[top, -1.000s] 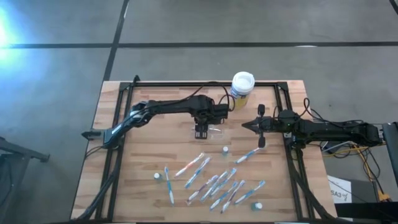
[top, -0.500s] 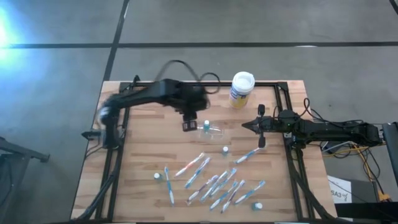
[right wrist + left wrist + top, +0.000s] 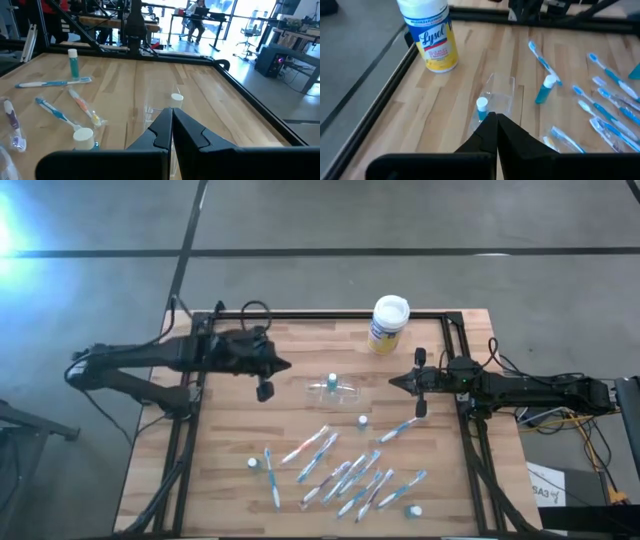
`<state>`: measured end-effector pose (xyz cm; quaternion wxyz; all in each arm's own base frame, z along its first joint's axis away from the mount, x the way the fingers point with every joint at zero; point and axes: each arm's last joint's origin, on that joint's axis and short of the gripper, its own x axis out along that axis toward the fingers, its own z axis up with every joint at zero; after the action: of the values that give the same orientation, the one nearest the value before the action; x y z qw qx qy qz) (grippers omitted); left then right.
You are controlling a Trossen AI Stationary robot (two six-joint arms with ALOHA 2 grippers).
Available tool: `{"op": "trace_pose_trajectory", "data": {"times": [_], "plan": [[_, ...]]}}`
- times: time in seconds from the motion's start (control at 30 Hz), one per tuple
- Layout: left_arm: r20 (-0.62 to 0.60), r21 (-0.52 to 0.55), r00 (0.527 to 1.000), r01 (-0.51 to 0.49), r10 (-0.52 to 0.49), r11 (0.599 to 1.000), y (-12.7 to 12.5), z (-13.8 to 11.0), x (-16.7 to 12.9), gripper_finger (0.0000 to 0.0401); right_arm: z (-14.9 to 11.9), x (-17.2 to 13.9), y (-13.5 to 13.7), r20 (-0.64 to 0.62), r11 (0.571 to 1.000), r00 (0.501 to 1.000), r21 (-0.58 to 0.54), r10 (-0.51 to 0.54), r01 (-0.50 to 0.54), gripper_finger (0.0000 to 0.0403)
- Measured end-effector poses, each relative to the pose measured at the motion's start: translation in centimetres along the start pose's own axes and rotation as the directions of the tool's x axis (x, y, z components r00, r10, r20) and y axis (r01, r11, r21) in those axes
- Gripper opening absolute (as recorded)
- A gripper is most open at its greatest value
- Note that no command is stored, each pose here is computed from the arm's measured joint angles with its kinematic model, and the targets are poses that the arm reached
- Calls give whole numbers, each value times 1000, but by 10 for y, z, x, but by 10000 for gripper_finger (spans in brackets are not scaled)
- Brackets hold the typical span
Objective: Pick & Place toothbrushing station
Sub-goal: Put the blue mouthwash into the transparent organizer
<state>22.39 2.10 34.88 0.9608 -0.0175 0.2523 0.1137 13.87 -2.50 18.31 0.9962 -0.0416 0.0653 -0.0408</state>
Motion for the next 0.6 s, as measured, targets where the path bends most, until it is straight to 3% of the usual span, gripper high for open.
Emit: {"op": "trace_pose_trajectory", "data": {"times": [0.27,0.6], "plan": [[109,-32,994,-2,6,999,-5,-41,51,3,0,0,0,3,1000,1000,0,-4,4,8],[3,87,996,-89,89,992,-12,-51,120,3,0,0,0,1,1000,1000,-4,-7,7,8]]}}
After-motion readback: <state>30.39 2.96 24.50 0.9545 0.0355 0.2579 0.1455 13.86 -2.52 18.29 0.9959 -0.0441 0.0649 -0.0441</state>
